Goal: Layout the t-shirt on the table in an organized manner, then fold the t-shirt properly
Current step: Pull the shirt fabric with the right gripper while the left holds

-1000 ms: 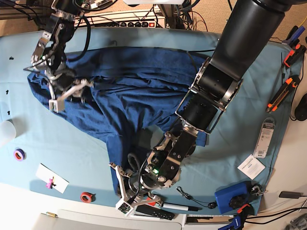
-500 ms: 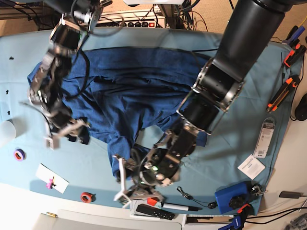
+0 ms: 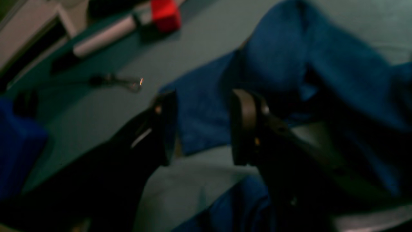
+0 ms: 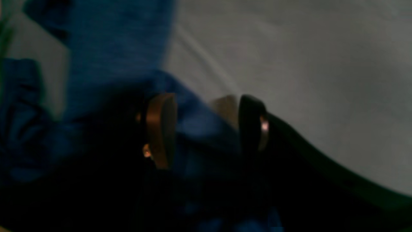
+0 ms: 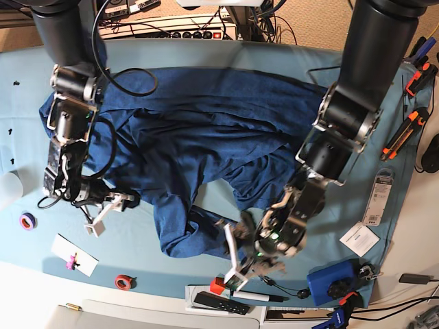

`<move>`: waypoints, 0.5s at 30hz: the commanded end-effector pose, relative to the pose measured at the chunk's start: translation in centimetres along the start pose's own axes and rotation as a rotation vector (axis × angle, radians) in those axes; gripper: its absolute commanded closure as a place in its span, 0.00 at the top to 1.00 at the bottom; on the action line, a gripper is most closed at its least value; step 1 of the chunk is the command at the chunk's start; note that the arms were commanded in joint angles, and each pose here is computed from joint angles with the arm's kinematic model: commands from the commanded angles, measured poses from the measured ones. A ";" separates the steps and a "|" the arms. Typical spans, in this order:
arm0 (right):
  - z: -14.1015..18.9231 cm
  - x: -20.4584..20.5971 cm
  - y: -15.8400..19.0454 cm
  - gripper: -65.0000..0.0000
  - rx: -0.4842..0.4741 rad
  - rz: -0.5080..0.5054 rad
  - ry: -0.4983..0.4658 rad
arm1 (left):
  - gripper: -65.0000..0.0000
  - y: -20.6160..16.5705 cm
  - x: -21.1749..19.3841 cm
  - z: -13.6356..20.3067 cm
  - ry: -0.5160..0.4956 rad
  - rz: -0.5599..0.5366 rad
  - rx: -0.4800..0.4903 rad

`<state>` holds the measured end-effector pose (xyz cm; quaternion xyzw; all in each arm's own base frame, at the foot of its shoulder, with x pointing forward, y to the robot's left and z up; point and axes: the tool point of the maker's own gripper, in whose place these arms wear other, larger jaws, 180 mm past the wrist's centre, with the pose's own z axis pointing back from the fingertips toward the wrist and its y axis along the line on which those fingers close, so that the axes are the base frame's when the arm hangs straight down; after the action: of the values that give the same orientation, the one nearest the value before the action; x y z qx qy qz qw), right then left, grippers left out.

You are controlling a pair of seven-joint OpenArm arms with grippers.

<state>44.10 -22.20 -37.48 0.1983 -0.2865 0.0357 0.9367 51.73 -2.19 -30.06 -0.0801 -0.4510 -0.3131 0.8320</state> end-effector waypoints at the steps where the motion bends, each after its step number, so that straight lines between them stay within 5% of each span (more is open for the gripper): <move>1: 0.6 2.2 0.4 0.47 0.011 0.022 -0.050 | 0.42 0.7 3.1 0.6 -0.076 -0.006 0.012; 11: -1.4 -2.5 1.2 0.47 0.046 0.018 0.051 | 0.42 1.3 2.4 0.7 -0.053 -0.006 0.020; 13: -1.6 -3.3 1.1 0.40 0.045 0.013 0.064 | 0.42 1.3 2.0 0.7 -0.031 -0.006 0.020; 15: -1.7 -4.0 1.0 0.21 0.047 0.012 0.076 | 0.42 1.4 1.6 0.7 -0.010 -0.005 0.022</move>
<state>42.62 -19.76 -39.61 0.2389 -0.2891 0.0416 0.9261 51.26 -1.24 -31.15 -0.0717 -0.4273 -0.3115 0.8457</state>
